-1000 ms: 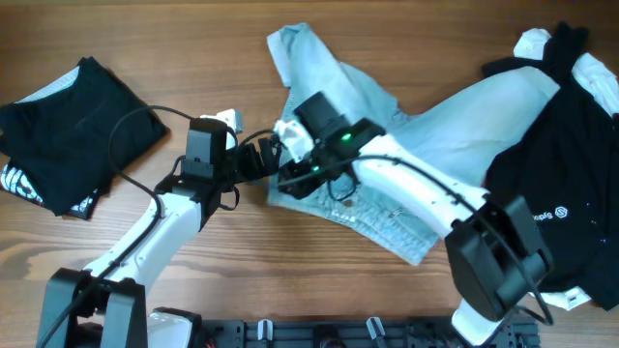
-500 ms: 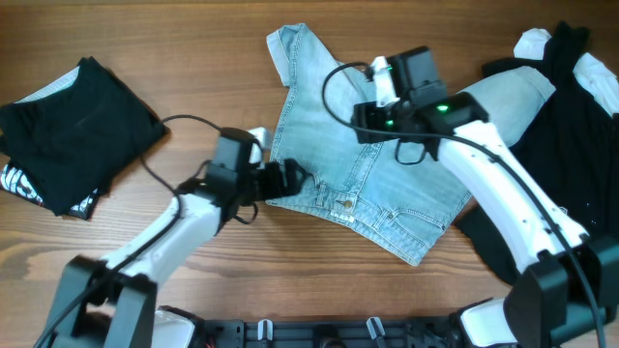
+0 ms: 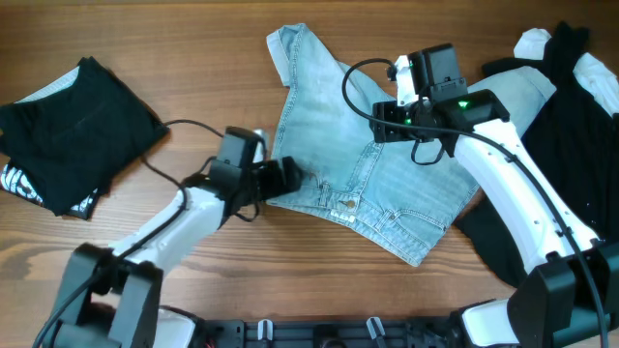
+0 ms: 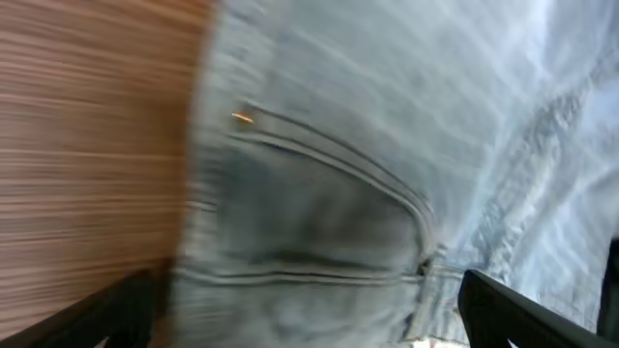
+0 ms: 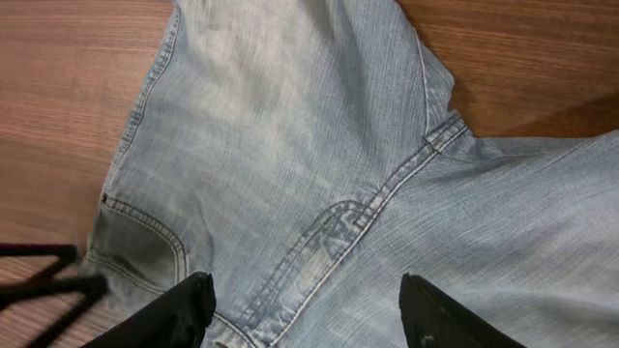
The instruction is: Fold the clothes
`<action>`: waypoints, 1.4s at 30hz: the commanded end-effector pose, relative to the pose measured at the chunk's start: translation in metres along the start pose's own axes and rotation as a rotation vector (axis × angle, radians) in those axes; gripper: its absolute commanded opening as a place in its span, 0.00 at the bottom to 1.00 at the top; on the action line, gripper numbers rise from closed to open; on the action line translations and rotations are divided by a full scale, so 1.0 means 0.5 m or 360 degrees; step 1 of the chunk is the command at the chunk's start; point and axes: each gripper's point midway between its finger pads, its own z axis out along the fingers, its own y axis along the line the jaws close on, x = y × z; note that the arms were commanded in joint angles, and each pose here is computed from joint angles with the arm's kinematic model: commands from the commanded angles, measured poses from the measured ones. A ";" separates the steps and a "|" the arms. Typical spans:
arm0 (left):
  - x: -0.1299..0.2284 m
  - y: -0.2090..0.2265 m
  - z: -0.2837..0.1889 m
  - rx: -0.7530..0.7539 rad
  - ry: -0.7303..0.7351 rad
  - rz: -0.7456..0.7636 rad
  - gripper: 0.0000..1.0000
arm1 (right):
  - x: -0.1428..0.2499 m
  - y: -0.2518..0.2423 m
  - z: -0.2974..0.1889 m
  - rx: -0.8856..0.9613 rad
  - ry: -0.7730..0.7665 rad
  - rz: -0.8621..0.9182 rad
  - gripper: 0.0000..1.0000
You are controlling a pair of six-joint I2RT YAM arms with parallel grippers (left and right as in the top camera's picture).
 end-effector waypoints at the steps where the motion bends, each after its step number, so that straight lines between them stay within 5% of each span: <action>1: -0.041 0.001 -0.039 -0.0013 -0.0155 -0.0025 1.00 | -0.012 -0.003 -0.019 0.0026 -0.0052 -0.0005 0.67; 7: 0.000 0.037 0.009 -0.0117 -0.0010 -0.0057 1.00 | -0.012 -0.003 -0.019 0.0025 -0.0050 0.0000 0.67; 9: 0.029 0.046 0.035 -0.0144 0.0086 -0.0059 0.90 | -0.010 -0.003 -0.019 0.0026 -0.0044 0.0000 0.67; 10: 0.038 0.044 0.040 -0.0138 0.0113 -0.0052 0.78 | -0.010 -0.003 -0.019 0.0027 -0.0043 0.0000 0.67; 12: 0.049 0.038 0.045 -0.0131 0.0139 -0.0034 0.18 | -0.010 -0.003 -0.019 0.0027 -0.0045 -0.0001 0.67; 13: 0.048 0.035 0.043 -0.0126 0.0136 -0.0032 0.04 | -0.010 -0.004 -0.019 0.0028 -0.0045 0.0000 0.67; 16: 0.033 0.044 0.020 -0.0152 0.0124 -0.0009 0.04 | -0.013 -0.018 -0.020 0.0095 -0.0056 0.0002 0.67; 19: -0.034 0.110 -0.067 -0.0443 0.0053 0.0026 0.04 | -0.017 -0.024 -0.019 0.0124 -0.0070 0.0002 0.73; 21: -0.112 0.156 -0.181 -0.0659 -0.0042 -0.0109 0.04 | -0.028 -0.023 -0.010 0.0116 -0.0099 0.0032 0.75; 24: -0.163 0.158 -0.259 -0.0605 -0.0088 -0.0273 0.04 | -0.049 0.028 0.016 -0.0127 -0.0126 0.0012 0.74; 30: -0.159 0.230 -0.290 -0.0845 -0.0086 -0.0358 0.04 | -0.076 0.132 0.110 -0.0620 -0.0125 -0.0039 0.77; 36: -0.161 0.258 -0.296 -0.0979 -0.0101 -0.0359 0.08 | -0.082 0.174 0.236 -0.0713 -0.0148 -0.0015 0.90; 42: -0.161 0.258 -0.296 -0.0979 -0.0101 -0.0359 0.08 | -0.075 0.190 0.341 -0.0749 -0.0168 0.0093 0.90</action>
